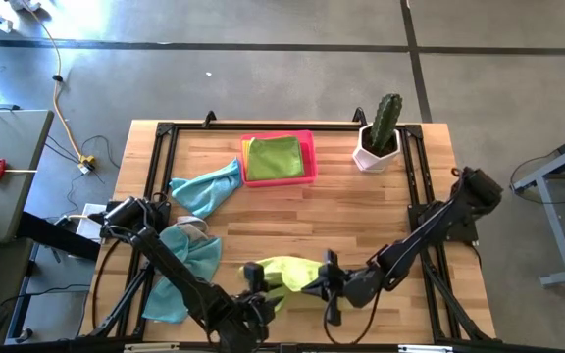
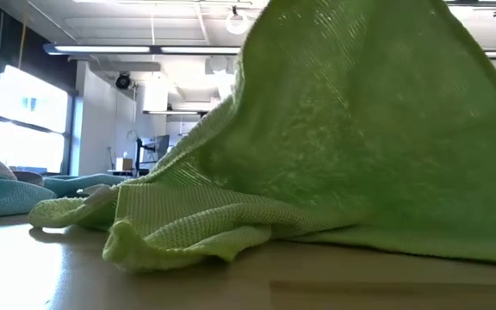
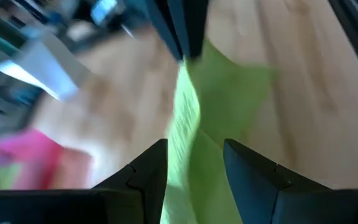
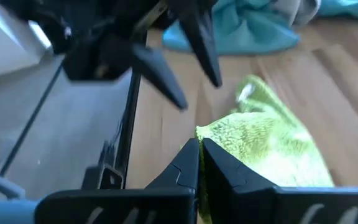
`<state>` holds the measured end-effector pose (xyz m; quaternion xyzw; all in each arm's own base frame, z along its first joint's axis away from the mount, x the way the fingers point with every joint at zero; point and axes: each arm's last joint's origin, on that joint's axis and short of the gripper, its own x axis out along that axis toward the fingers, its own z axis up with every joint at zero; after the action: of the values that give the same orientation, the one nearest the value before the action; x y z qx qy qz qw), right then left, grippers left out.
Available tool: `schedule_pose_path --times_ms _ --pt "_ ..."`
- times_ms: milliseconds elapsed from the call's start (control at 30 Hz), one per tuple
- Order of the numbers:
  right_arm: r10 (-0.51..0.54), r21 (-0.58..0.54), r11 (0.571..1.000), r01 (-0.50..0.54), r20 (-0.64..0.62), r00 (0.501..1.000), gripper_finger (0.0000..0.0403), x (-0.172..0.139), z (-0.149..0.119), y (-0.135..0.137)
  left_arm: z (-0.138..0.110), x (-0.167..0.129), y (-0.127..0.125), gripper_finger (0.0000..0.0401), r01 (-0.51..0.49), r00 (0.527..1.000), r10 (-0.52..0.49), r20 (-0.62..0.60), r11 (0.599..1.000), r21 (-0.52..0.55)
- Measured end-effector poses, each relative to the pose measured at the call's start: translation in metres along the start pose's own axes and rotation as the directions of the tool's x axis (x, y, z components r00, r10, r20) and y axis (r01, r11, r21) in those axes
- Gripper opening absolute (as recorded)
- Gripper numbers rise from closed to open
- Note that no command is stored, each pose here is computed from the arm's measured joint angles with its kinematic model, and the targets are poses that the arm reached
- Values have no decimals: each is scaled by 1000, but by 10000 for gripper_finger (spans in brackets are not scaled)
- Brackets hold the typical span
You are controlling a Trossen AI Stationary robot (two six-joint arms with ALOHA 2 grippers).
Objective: Fold microfiber towels
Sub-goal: Fold the light green microfiber cloth
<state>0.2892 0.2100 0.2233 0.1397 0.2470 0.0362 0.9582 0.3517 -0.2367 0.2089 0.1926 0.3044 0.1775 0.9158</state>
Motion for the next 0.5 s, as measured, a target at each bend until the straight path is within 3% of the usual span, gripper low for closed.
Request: schedule_pose_path --times_ms 100,233,500 --pt "-7 14 1000 7 14 1000 1 -2 7 -4 7 0 1 145 -68 996 67 62 998 11" --pt "-17 39 999 15 36 999 0 -4 15 -10 14 4 3 145 -86 992 85 98 996 1" --pt "-15 37 999 14 44 999 0 -4 22 -16 18 21 17 145 -121 989 125 80 991 -57"
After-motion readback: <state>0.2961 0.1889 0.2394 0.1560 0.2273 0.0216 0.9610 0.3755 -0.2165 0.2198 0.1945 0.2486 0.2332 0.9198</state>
